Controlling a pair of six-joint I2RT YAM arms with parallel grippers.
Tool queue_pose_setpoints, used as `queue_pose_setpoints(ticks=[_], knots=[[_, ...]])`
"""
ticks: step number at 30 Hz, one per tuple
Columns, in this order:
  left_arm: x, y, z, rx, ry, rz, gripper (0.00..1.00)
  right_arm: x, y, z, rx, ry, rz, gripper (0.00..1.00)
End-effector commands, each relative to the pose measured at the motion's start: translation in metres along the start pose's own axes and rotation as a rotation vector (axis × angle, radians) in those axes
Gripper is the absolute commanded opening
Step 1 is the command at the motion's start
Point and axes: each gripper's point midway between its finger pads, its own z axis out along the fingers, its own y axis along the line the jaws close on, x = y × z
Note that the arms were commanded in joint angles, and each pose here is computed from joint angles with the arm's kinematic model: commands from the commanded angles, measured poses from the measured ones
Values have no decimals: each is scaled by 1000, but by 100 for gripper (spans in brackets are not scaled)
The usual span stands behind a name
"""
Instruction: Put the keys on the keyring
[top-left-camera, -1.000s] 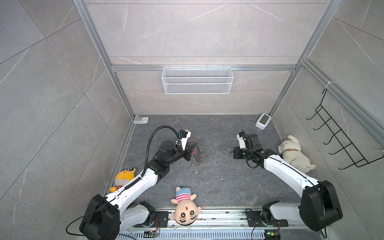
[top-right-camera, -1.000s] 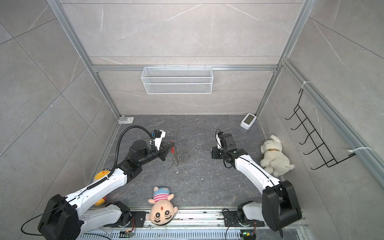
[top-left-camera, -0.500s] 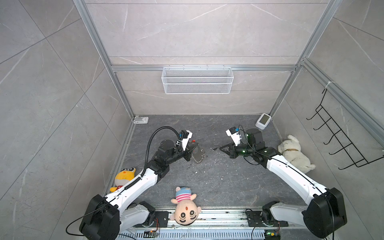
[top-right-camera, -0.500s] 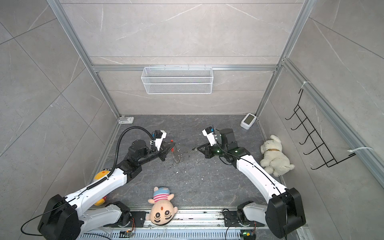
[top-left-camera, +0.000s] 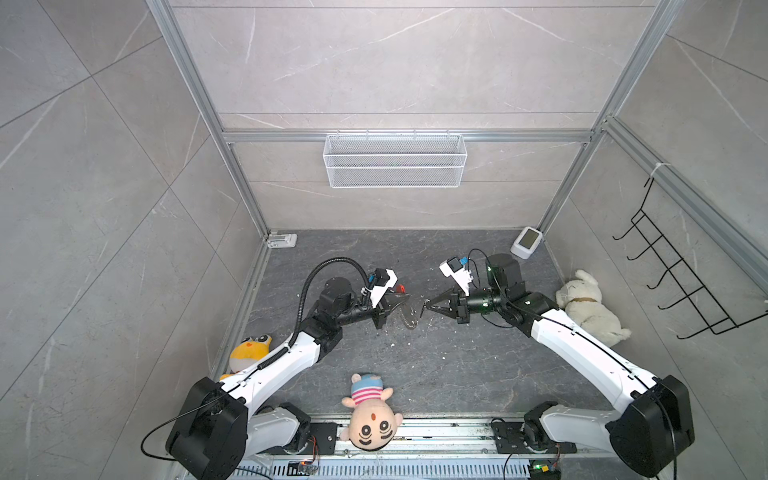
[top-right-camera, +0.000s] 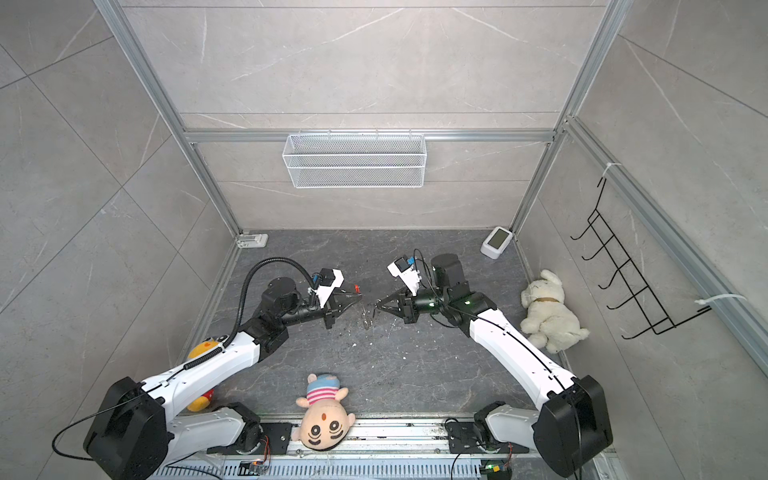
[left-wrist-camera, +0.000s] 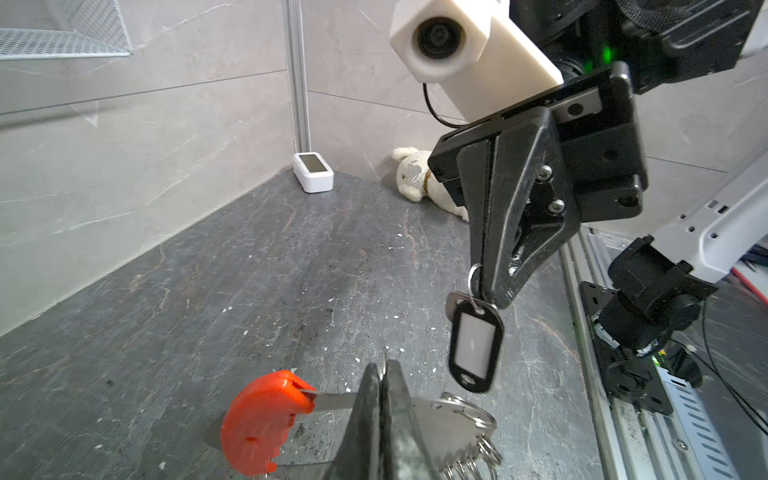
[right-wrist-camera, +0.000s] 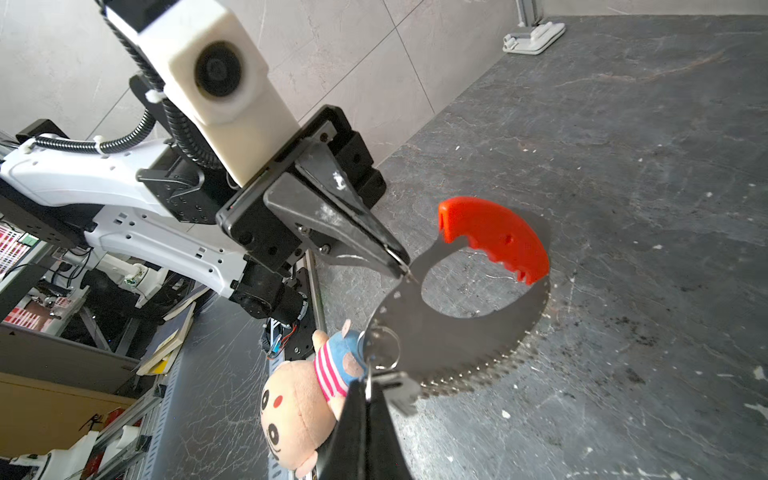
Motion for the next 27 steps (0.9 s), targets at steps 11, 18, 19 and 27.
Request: queue_pose_setpoints(ticks=[11,18,19,27], knots=[[-49,-19,-4,125,-142,112,0,-17,7,10,-73,-14,-26,0],[-45,-20,-1,146,-145,106,0,-25,10,15,-104,-40,-20,0],[-45,-20,0,149,-144,105,0,-26,10,15,-106,-43,-20,0],[-48,-20,0,156,-147,109,0,-28,9,20,-112,-38,-12,0]])
